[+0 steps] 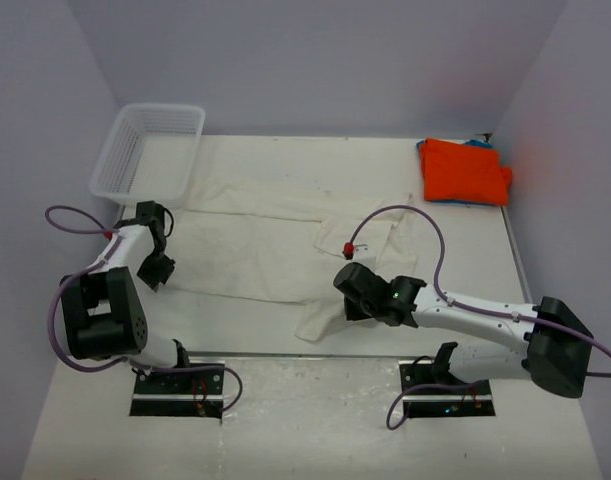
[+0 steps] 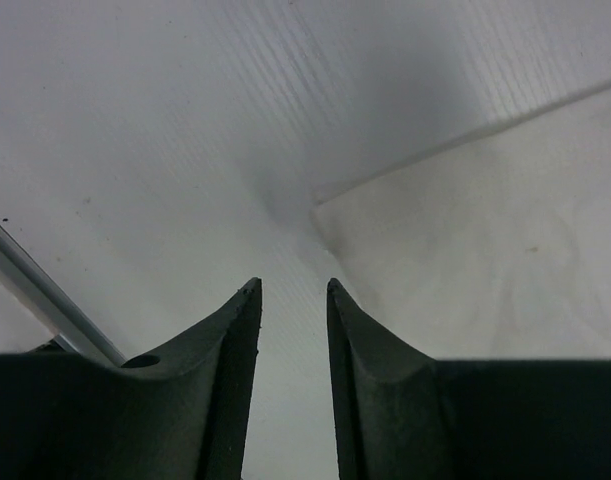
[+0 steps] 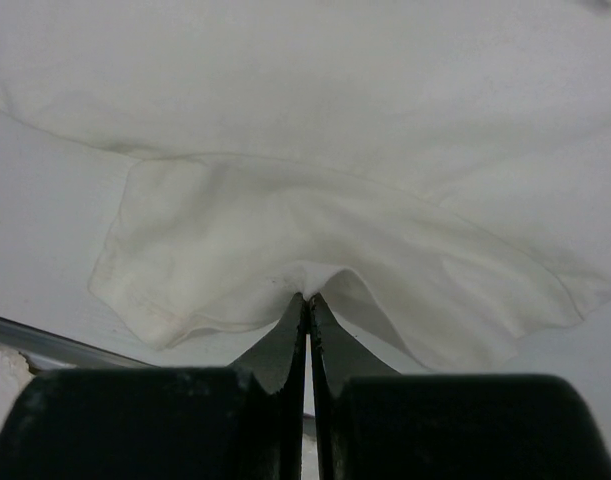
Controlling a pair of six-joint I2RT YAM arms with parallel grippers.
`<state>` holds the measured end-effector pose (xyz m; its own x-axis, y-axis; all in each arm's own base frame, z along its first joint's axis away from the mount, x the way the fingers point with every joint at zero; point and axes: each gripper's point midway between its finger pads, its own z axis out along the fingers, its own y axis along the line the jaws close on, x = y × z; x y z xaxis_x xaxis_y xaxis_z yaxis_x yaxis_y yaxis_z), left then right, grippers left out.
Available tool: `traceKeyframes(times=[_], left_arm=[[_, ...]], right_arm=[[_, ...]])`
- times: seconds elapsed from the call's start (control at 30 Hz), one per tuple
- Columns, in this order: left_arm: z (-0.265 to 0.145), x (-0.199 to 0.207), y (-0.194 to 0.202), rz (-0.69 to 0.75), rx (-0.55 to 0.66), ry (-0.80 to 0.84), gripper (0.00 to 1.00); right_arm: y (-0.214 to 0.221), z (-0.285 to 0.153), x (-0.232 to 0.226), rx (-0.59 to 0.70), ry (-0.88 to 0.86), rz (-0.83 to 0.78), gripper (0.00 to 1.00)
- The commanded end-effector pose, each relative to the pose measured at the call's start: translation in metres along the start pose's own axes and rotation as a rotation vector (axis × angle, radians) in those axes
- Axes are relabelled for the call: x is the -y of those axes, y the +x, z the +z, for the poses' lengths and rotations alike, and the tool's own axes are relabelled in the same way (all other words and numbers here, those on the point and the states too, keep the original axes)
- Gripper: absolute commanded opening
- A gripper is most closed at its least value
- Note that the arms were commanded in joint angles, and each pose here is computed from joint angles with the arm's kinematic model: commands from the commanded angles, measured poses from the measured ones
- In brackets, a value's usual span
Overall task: Fold and stack the t-shirts
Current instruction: Grap the side of the flattened tshirt closest away from the robot with both arms
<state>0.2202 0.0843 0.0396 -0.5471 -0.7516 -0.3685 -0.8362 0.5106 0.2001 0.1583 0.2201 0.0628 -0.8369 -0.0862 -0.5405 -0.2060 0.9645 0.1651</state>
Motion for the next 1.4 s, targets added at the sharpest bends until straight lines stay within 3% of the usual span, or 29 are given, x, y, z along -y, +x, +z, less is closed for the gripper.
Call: traceKeyframes(times=[0.0, 0.17, 0.4, 0.63, 0.67, 0.8, 1.17, 1.37], left_arm=[[0.007, 0.0, -0.012, -0.001, 0.029, 0.004, 0.35], [0.015, 0.007, -0.013, 0.002, 0.013, 0.037, 0.44], [0.027, 0.02, -0.008, 0.026, -0.02, 0.063, 0.43], [0.035, 0.02, -0.002, 0.041, -0.032, 0.058, 0.31], [0.036, 0.018, 0.0, 0.046, -0.036, 0.054, 0.2], [0.034, 0.014, 0.006, 0.053, -0.045, 0.063, 0.0], [-0.002, 0.027, 0.004, 0.077, -0.029, 0.246, 0.0], [-0.021, 0.043, 0.011, 0.126, -0.02, 0.357, 0.0]], right_arm=[[-0.007, -0.002, -0.006, 0.027, -0.042, -0.002, 0.0], [-0.007, -0.002, -0.005, 0.024, -0.043, 0.001, 0.0], [-0.004, 0.001, -0.004, 0.01, -0.037, 0.005, 0.0], [-0.003, 0.001, -0.003, 0.002, -0.029, 0.013, 0.0], [-0.003, 0.0, -0.003, 0.003, -0.028, 0.014, 0.0], [-0.004, -0.001, 0.002, 0.006, 0.004, 0.029, 0.0], [-0.021, -0.025, 0.048, 0.087, 0.223, 0.118, 0.0], [-0.019, -0.042, 0.054, 0.064, 0.251, 0.2, 0.0]])
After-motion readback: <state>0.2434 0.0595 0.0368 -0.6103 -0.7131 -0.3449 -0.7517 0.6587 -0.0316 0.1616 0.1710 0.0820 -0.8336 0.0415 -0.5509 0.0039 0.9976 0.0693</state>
